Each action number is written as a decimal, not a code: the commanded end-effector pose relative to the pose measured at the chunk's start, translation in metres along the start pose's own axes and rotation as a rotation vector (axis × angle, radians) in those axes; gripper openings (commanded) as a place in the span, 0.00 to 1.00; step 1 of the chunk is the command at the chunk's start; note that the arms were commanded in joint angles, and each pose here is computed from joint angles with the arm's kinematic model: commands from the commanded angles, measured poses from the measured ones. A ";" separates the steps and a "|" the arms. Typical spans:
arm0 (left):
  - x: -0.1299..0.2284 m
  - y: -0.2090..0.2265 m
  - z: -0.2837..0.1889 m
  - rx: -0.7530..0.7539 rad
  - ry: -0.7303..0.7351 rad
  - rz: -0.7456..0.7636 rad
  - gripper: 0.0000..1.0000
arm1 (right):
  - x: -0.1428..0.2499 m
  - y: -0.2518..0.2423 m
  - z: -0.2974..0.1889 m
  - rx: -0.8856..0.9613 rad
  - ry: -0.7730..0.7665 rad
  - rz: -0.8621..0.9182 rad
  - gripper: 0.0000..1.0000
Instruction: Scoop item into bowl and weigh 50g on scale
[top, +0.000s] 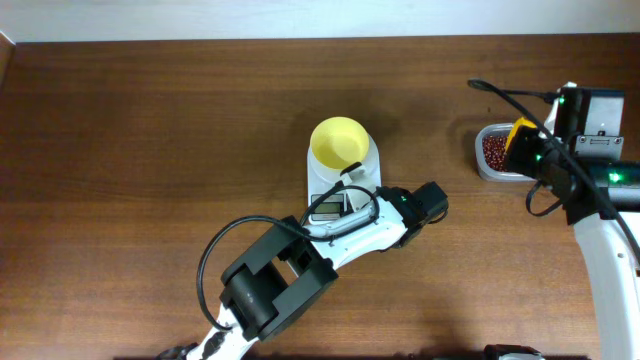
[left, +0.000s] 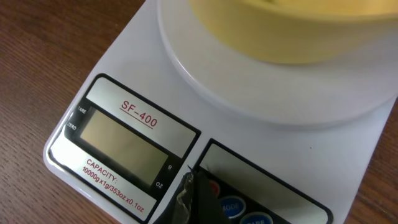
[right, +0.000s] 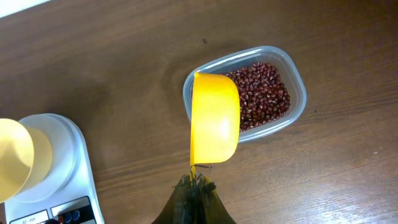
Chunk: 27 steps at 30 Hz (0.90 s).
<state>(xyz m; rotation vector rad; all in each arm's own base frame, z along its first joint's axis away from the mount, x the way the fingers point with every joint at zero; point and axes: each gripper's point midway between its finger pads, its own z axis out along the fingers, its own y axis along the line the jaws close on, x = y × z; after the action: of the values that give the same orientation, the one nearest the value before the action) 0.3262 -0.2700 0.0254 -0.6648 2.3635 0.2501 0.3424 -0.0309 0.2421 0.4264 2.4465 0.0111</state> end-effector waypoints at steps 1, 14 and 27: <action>-0.002 0.003 0.006 -0.016 -0.029 -0.010 0.00 | -0.005 0.000 -0.002 -0.004 -0.007 0.007 0.04; 0.005 -0.002 0.006 0.003 0.012 -0.023 0.00 | -0.006 0.000 -0.002 -0.003 -0.008 0.007 0.04; 0.004 0.001 0.012 -0.015 -0.003 -0.019 0.00 | -0.005 0.000 -0.002 -0.003 -0.007 0.007 0.04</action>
<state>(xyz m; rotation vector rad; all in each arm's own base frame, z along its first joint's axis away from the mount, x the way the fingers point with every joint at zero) 0.3281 -0.2746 0.0229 -0.6746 2.3649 0.2220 0.3417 -0.0308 0.2407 0.4282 2.4531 0.0104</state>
